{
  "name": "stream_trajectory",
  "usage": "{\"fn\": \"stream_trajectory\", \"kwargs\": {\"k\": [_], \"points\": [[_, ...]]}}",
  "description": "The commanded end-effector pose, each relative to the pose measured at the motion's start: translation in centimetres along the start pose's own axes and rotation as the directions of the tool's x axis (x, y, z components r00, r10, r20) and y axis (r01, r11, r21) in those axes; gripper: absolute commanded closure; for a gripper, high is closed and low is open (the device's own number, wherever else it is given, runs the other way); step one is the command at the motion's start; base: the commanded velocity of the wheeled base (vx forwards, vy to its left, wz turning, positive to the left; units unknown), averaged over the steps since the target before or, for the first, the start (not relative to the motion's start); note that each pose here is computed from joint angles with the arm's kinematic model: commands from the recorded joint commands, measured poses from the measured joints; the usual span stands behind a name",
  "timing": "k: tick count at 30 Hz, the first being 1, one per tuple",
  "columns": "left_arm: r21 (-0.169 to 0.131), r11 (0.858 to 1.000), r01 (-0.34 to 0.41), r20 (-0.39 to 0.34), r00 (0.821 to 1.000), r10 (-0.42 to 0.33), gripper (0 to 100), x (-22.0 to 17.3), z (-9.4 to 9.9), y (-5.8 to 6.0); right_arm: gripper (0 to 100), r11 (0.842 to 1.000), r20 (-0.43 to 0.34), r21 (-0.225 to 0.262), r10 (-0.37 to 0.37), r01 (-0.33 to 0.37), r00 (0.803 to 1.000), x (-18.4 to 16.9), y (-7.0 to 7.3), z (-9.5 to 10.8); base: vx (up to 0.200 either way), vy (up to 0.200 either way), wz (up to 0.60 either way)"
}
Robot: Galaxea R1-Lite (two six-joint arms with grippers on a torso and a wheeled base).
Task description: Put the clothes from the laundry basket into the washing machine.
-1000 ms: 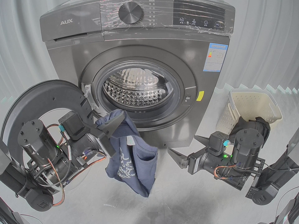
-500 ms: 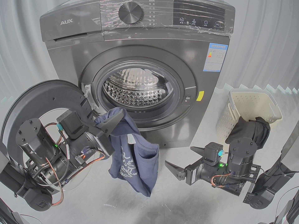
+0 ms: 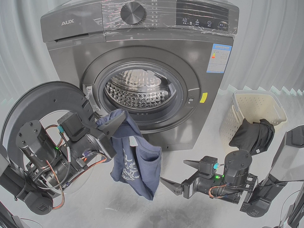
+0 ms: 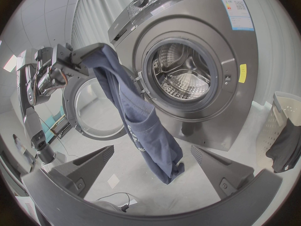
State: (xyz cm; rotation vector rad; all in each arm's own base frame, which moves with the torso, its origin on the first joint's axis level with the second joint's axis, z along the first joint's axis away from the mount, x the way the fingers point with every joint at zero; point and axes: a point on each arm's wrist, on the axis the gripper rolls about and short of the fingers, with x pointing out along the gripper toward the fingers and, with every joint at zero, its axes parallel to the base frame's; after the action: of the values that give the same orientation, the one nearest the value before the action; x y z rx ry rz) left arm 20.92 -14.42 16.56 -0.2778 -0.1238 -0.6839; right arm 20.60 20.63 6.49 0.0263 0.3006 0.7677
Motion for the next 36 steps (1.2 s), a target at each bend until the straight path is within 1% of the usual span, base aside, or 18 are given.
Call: {"fn": "stream_trajectory", "kwargs": {"k": [1,3,5,7,9,12,19,21,27,29,30,32,36], "points": [[0.0,1.0,0.0,0.002,1.0,0.0,100,0.0,0.1,0.0,0,1.0,-0.035,0.002,0.02,-0.02,0.999,1.7,-0.3,-1.7,0.0,0.0,0.0],[0.001,1.0,0.0,0.004,1.0,0.0,100,0.0,0.1,0.0,0,0.999,-0.008,0.003,0.037,-0.037,0.999,2.9,-0.4,-1.9,0.0,0.0,0.0],[0.001,1.0,0.001,0.0,1.0,-0.001,100,0.0,0.0,0.0,0,0.999,0.004,0.003,0.038,-0.038,0.999,3.6,-0.5,-2.0,0.0,0.0,0.0],[0.001,1.0,0.0,0.002,1.0,0.0,100,0.0,0.0,0.0,0,0.999,-0.001,0.004,0.044,-0.044,0.999,4.2,-0.6,-2.3,0.0,0.0,0.0],[0.001,1.0,0.001,0.002,1.0,-0.001,100,0.0,0.0,0.0,0,0.998,-0.001,0.003,0.064,-0.064,0.998,5.0,-0.6,-2.5,0.0,0.0,0.0],[0.001,1.0,0.003,0.003,1.0,-0.003,100,0.0,0.1,-0.1,0,0.997,0.025,0.001,0.08,-0.08,0.996,6.1,-0.7,-2.1,0.0,0.0,0.0],[0.002,1.0,0.006,0.004,1.0,-0.006,100,0.0,0.1,-0.1,0,0.996,0.078,-0.004,0.085,-0.085,0.993,8.1,-0.7,-1.8,0.0,0.0,0.0],[0.002,1.0,0.003,0.004,1.0,-0.003,100,0.0,0.1,-0.1,0,0.996,0.089,-0.006,0.087,-0.087,0.992,8.4,-0.7,-1.7,0.0,0.0,0.0],[0.002,1.0,0.003,0.003,1.0,-0.003,100,0.0,0.1,-0.1,0,0.995,0.153,-0.014,0.096,-0.095,0.984,9.3,-0.5,-0.7,0.0,0.0,0.0],[0.001,1.0,0.006,0.002,1.0,-0.006,100,0.0,0.1,-0.1,0,0.995,0.171,-0.03,0.098,-0.094,0.98,9.3,-0.5,-0.5,0.0,0.0,0.0],[0.001,1.0,0.003,0.001,1.0,-0.003,100,0.0,0.0,-0.1,100,0.995,0.177,-0.035,0.099,-0.094,0.979,9.3,-0.5,-0.4,0.0,0.0,0.0],[0.001,1.0,0.004,0.001,1.0,-0.004,100,0.0,0.0,0.0,100,0.995,0.19,-0.04,0.102,-0.096,0.976,9.2,-0.5,-0.2,0.0,0.0,0.0],[0.001,1.0,0.003,-0.002,1.0,-0.003,100,0.0,-0.1,0.0,100,0.995,0.188,-0.039,0.099,-0.093,0.977,8.4,-0.4,0.0,0.0,0.0,0.0]]}}
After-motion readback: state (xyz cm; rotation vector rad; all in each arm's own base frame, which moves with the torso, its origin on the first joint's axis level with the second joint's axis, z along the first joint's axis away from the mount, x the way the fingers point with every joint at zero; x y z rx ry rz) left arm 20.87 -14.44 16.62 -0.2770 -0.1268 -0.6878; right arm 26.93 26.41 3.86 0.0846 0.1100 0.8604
